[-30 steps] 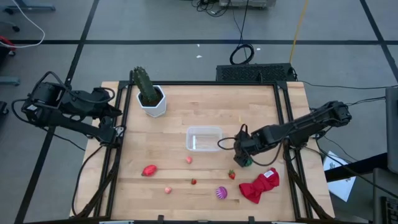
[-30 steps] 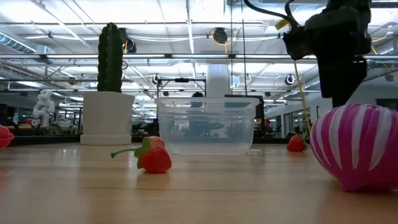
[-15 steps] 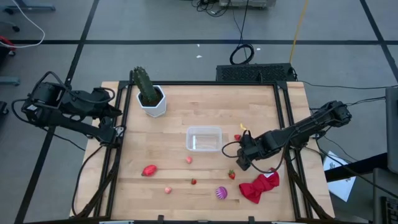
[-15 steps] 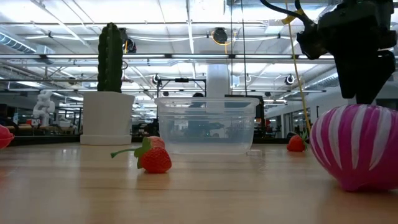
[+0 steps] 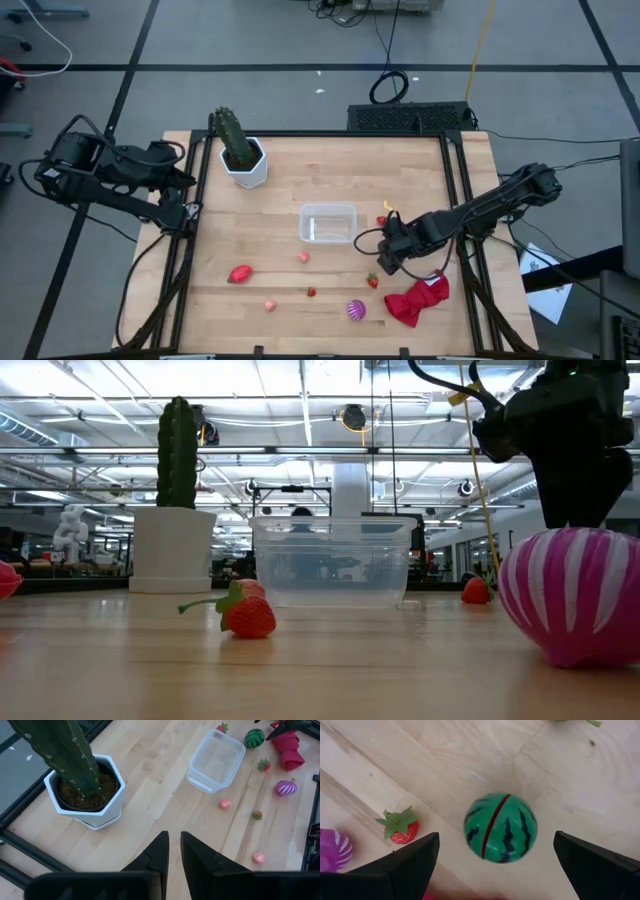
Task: Pick and placing Produce into tupperware
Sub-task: Put the watermelon into the transparent bin
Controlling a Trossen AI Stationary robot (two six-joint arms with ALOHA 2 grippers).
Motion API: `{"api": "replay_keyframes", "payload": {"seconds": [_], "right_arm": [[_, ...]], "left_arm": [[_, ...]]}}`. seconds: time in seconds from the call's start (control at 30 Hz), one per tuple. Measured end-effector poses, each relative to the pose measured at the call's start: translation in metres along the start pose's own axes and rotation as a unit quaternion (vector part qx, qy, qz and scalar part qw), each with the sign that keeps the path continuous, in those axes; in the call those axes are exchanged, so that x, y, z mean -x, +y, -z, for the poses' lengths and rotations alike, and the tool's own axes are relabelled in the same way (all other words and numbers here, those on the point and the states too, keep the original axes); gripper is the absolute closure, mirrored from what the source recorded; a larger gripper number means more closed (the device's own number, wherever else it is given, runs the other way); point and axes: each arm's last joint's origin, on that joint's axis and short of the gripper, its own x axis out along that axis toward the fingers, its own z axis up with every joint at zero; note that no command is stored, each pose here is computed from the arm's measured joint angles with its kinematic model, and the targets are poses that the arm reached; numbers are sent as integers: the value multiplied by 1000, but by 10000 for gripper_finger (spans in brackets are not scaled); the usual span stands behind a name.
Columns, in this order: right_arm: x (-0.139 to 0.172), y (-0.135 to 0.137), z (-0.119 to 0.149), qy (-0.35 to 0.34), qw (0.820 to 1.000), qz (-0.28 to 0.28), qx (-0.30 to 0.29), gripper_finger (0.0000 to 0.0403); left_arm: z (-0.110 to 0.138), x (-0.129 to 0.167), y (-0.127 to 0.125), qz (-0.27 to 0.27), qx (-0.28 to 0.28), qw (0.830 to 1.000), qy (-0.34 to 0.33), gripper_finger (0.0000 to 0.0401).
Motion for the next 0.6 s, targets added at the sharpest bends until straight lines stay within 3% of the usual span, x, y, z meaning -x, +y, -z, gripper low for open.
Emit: {"api": "replay_keyframes", "payload": {"seconds": [0.6], "right_arm": [[-2,2,7,16,1000,11,-12,21]], "left_arm": [[0,0,0,0,-10,1000,0,350]]}}
